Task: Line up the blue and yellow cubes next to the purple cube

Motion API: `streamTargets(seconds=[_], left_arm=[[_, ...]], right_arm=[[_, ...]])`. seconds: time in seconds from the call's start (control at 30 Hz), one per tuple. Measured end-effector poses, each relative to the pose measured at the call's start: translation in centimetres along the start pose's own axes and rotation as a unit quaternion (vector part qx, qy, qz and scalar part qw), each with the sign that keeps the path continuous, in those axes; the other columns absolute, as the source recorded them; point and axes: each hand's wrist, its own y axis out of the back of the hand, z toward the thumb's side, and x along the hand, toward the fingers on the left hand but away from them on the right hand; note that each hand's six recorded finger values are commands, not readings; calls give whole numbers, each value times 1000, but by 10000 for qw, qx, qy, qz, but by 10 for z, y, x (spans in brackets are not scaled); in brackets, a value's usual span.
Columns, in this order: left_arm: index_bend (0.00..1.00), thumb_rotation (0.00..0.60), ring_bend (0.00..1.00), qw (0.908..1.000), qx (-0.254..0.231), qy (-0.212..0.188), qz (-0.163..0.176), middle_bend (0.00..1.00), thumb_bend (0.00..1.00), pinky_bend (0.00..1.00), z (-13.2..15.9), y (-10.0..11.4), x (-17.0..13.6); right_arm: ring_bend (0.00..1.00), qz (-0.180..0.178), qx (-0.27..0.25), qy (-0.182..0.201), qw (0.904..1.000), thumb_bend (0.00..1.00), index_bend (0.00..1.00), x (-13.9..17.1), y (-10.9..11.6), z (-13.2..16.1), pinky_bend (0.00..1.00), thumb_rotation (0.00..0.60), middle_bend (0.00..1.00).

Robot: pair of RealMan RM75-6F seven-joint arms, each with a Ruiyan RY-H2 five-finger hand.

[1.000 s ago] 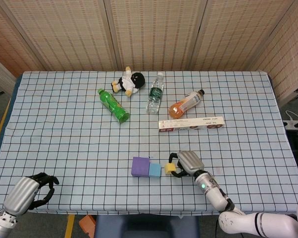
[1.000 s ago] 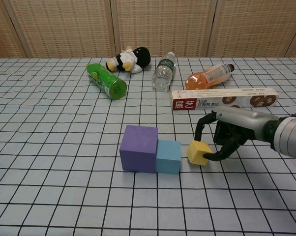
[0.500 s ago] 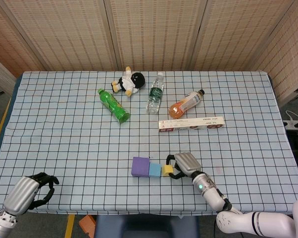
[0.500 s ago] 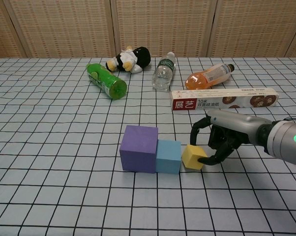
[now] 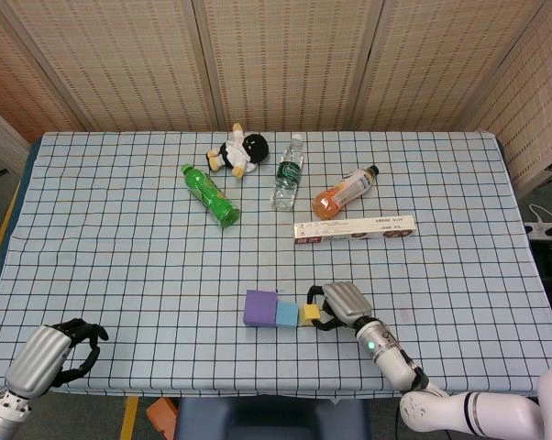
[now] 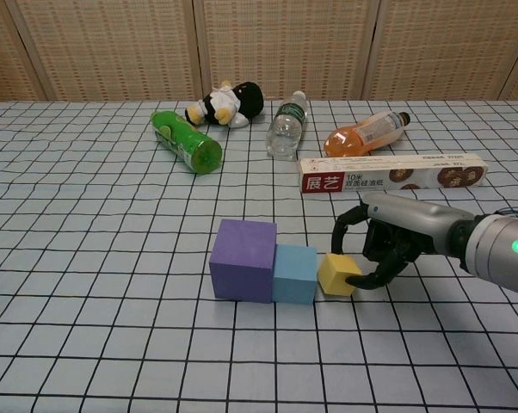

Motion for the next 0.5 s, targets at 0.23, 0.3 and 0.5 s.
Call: streamTargets(seconds=[0.23, 0.3, 0.5], left_arm=[[472, 600, 461, 10000, 5, 2, 6, 579, 484, 659, 0, 0, 0], [473, 600, 461, 10000, 4, -2, 4, 581, 484, 659, 1, 0, 0], [473, 600, 461, 10000, 11, -10, -6, 584, 484, 660, 1, 0, 0]], right_arm=[[881, 12, -88, 43, 10000, 97, 348, 0, 0, -3, 1000, 600, 1000], [881, 24, -102, 54, 9999, 84, 330, 1, 0, -4, 1000, 600, 1000], [881, 37, -141, 71, 9999, 65, 314, 2, 0, -5, 1000, 600, 1000]])
